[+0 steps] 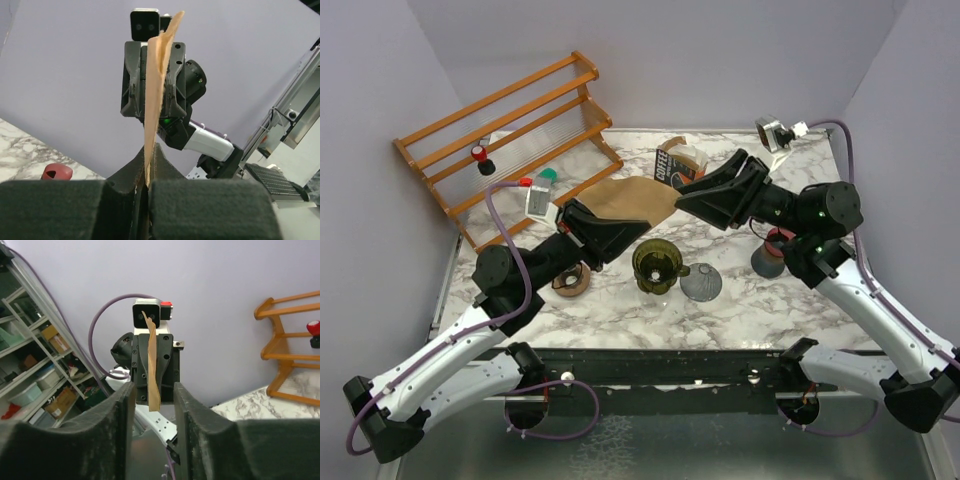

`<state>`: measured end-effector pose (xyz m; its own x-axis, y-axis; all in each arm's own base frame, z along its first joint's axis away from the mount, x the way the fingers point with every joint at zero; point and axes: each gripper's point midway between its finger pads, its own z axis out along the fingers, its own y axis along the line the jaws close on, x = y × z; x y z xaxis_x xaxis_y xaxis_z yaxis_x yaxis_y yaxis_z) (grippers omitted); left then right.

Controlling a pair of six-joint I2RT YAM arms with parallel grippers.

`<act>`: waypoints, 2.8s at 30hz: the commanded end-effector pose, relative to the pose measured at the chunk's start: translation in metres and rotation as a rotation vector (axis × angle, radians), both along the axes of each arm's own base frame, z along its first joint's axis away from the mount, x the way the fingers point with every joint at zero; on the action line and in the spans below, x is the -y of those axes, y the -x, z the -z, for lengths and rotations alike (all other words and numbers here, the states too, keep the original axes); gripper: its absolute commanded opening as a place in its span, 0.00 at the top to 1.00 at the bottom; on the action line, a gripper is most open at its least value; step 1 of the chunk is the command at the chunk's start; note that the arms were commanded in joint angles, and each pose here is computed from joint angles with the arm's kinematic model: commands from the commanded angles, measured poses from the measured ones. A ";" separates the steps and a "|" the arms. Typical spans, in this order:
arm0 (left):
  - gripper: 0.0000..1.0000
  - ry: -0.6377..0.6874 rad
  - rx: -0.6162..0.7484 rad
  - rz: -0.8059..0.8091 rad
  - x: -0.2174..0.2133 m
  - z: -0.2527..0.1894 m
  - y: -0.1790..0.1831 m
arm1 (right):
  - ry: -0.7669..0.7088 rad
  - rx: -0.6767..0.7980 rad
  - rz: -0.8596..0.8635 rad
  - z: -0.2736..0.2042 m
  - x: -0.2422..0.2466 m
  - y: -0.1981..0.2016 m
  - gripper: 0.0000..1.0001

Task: Place the coffee filter in the dripper
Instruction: Pick up the coffee filter from the coffee filter holder.

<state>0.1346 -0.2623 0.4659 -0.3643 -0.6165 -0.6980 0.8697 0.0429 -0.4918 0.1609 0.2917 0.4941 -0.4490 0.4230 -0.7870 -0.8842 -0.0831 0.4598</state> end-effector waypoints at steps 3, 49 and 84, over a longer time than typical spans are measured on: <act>1.00 -0.093 0.062 -0.036 0.000 0.019 0.000 | 0.070 0.022 0.117 0.007 0.008 -0.007 0.49; 1.00 -1.098 1.007 -0.907 -0.061 0.131 -0.122 | 0.214 -0.443 0.105 0.114 -0.033 -0.039 0.37; 1.00 -0.935 0.967 -0.969 -0.069 0.113 -0.109 | 0.069 -0.550 0.056 0.099 -0.064 -0.041 0.52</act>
